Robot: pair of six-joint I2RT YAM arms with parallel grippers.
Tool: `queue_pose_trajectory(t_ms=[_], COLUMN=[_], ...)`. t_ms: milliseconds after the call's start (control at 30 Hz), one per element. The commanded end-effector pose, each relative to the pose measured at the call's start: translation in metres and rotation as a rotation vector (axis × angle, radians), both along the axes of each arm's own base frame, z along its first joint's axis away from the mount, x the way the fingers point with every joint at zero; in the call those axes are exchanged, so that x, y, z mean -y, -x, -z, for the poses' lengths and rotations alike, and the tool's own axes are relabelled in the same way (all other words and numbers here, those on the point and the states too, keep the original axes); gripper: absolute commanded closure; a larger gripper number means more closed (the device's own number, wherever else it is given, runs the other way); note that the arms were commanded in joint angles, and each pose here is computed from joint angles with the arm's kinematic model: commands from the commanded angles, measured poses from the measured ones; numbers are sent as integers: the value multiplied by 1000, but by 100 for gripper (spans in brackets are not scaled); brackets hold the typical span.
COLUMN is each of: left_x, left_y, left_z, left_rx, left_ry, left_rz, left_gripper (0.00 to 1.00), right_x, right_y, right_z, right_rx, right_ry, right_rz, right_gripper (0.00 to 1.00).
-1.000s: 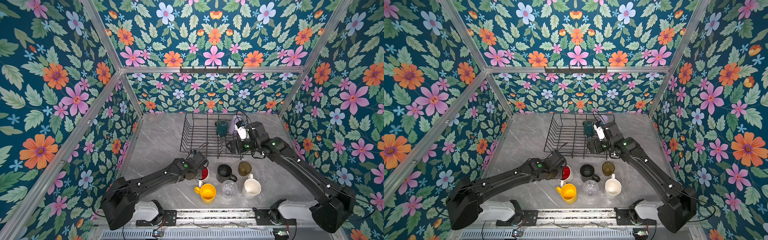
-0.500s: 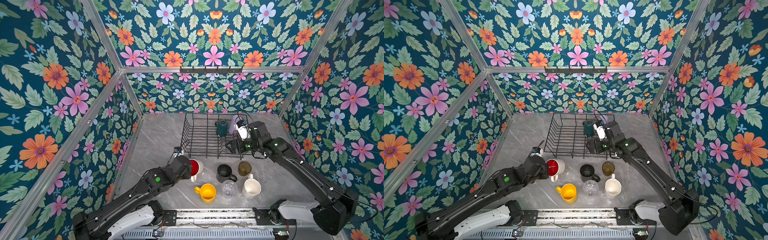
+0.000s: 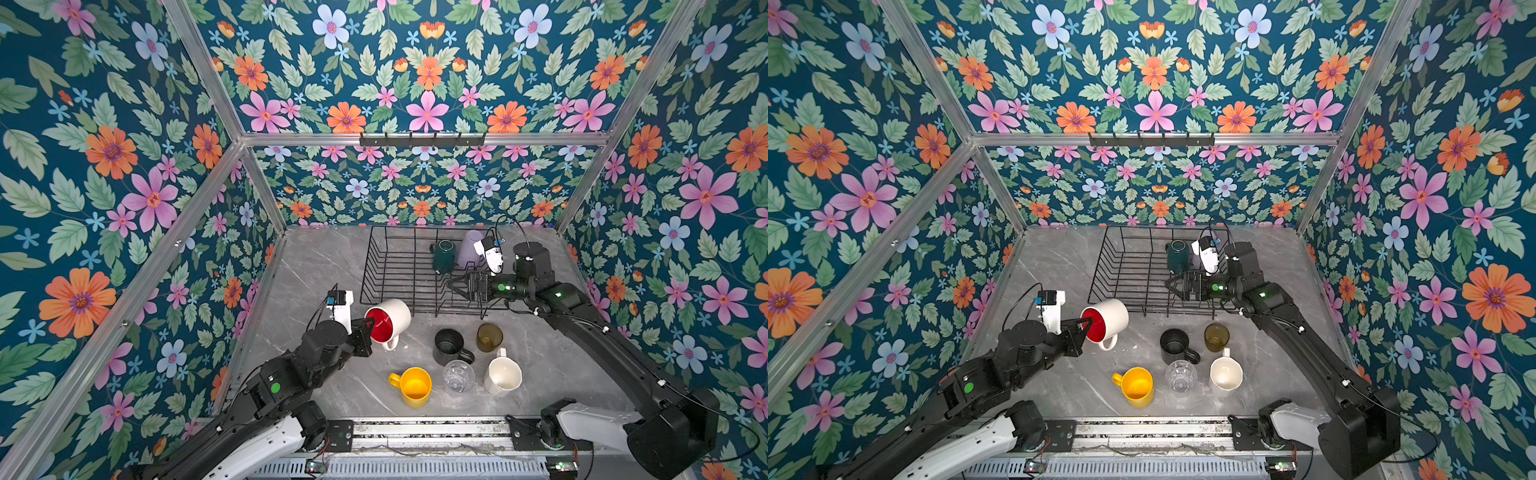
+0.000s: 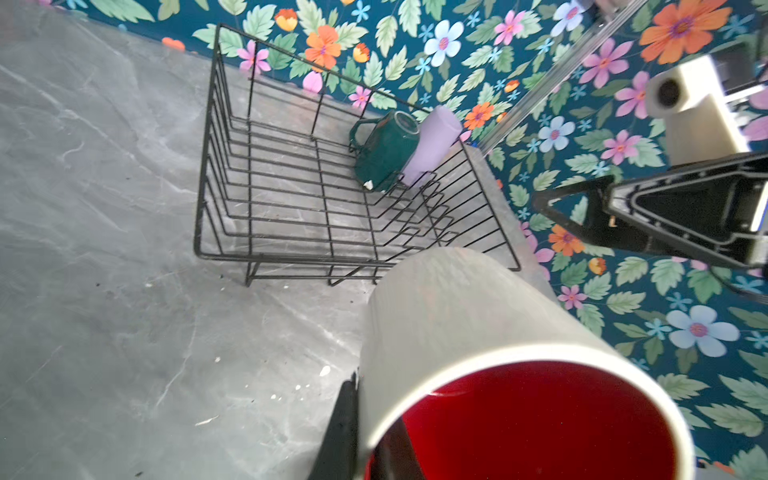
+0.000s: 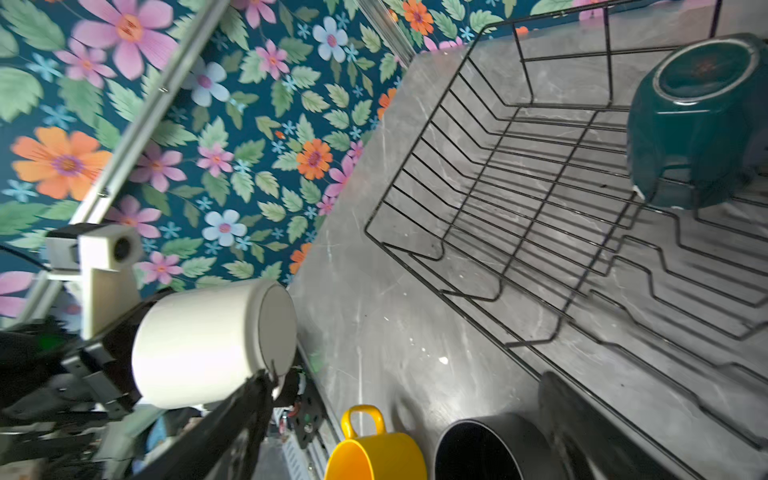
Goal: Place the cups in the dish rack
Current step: 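Lift the white mug and tip it toward the rack with the left gripper, then close the right gripper on the white mug's base beside the left gripper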
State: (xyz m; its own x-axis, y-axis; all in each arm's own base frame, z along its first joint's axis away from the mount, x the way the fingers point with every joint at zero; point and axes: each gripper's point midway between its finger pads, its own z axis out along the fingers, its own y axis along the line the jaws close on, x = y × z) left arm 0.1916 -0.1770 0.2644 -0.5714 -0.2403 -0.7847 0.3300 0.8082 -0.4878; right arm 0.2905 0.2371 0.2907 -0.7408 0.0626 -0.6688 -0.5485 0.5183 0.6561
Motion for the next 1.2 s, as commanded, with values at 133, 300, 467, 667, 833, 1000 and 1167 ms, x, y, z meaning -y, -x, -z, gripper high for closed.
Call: queue_pose_trajectory(t_ms=[133, 300, 467, 667, 833, 1000, 1167], left_x=[34, 44, 46, 62, 81, 91, 95], left_y=[-6, -10, -21, -24, -18, -21, -23], left_z=[-45, -48, -50, -59, -65, -60, -55], left_rx=[123, 104, 68, 71, 79, 50, 36], left_ry=[181, 242, 363, 477, 532, 543, 547], left_rz=[105, 168, 242, 387, 531, 576, 591], left_gripper=[100, 100, 100, 100, 100, 100, 100], right_x=[-14, -16, -18, -18, -19, -20, -23], right_y=[23, 27, 32, 38, 42, 48, 58], right_z=[-45, -48, -51, -49, -46, -46, -49], right_rx=[93, 97, 106, 99, 89, 91, 100], right_ry=[-175, -200, -218, -222, -225, -233, -241], right_rz=[-154, -186, -222, -249, -274, -307, -355], right_gripper=[1, 1, 1, 1, 1, 1, 1])
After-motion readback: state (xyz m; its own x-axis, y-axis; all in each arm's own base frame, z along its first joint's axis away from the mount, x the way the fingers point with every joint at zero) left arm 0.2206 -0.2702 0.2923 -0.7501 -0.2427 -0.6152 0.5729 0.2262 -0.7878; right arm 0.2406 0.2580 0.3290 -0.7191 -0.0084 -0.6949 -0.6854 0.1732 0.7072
